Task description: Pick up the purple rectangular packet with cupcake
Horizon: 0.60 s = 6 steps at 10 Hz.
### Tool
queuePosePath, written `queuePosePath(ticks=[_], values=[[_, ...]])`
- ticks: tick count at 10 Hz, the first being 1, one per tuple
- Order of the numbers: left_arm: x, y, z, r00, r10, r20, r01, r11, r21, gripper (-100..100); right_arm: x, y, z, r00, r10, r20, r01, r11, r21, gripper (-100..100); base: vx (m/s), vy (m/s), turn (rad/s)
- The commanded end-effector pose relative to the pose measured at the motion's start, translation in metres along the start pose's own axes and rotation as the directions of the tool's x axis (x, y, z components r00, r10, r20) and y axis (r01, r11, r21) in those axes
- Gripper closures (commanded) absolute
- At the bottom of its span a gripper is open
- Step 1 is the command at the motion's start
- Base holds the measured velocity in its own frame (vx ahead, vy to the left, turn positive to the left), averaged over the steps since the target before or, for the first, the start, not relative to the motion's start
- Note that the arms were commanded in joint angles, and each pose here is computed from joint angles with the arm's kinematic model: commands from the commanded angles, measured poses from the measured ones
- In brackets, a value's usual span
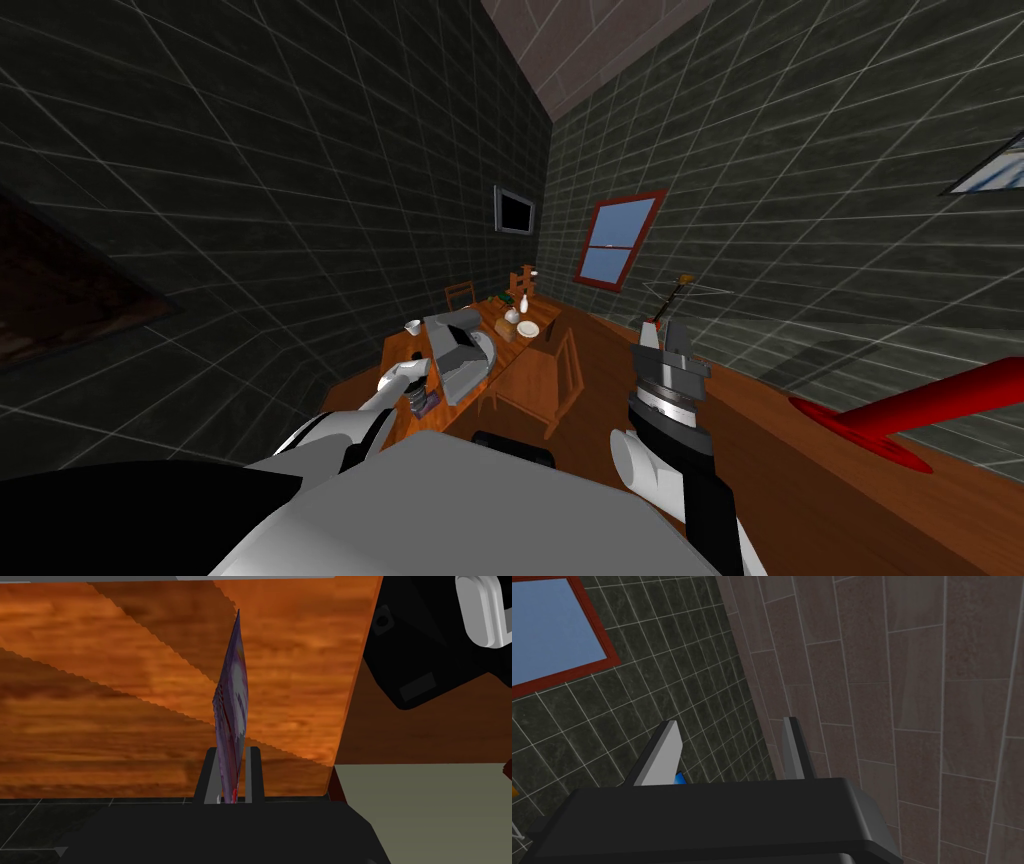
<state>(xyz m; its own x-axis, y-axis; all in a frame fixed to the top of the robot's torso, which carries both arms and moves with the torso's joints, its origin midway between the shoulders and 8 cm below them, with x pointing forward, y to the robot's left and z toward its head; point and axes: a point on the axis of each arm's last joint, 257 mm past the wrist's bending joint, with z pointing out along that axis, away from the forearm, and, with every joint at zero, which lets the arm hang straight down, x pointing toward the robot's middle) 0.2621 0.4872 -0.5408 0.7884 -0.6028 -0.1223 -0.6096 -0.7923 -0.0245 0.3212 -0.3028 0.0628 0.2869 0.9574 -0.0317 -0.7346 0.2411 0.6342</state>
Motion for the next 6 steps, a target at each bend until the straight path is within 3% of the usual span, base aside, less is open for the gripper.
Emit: queuePosePath(ticks=[1,2,4,5,6], values=[[0.0,0.0,0.0,1.0,0.0,0.0,0.0,1.0,0.0,0,0.0,0.0,0.0,1.0,0.0,0.0,0.0,1.0,0.0,0,0.0,0.0,0.0],[0.012,-0.006,-0.011,1.0,0.027,-0.001,-0.027,1.0,0.007,100,0.0,0.0,0.0,1.0,0.0,0.0,0.0,1.0,0.0,0,0.007,-0.005,0.232],[0.025,-0.009,-0.023,0.999,0.054,-0.001,-0.054,0.999,0.01,100,0.0,0.0,0.0,1.0,0.0,0.0,0.0,1.0,0.0,0,0.015,-0.014,0.176],[0.02,-0.008,-0.019,0.999,0.045,-0.001,-0.045,0.999,0.01,100,0.0,0.0,0.0,1.0,0.0,0.0,0.0,1.0,0.0,0,0.005,-0.007,0.011],[0.021,-0.008,-0.02,0.999,0.046,0.0,-0.046,0.999,0.009,0,0.0,0.0,0.0,1.0,0.0,0.0,0.0,1.0,0.0,0,0.0,0.0,0.0]])
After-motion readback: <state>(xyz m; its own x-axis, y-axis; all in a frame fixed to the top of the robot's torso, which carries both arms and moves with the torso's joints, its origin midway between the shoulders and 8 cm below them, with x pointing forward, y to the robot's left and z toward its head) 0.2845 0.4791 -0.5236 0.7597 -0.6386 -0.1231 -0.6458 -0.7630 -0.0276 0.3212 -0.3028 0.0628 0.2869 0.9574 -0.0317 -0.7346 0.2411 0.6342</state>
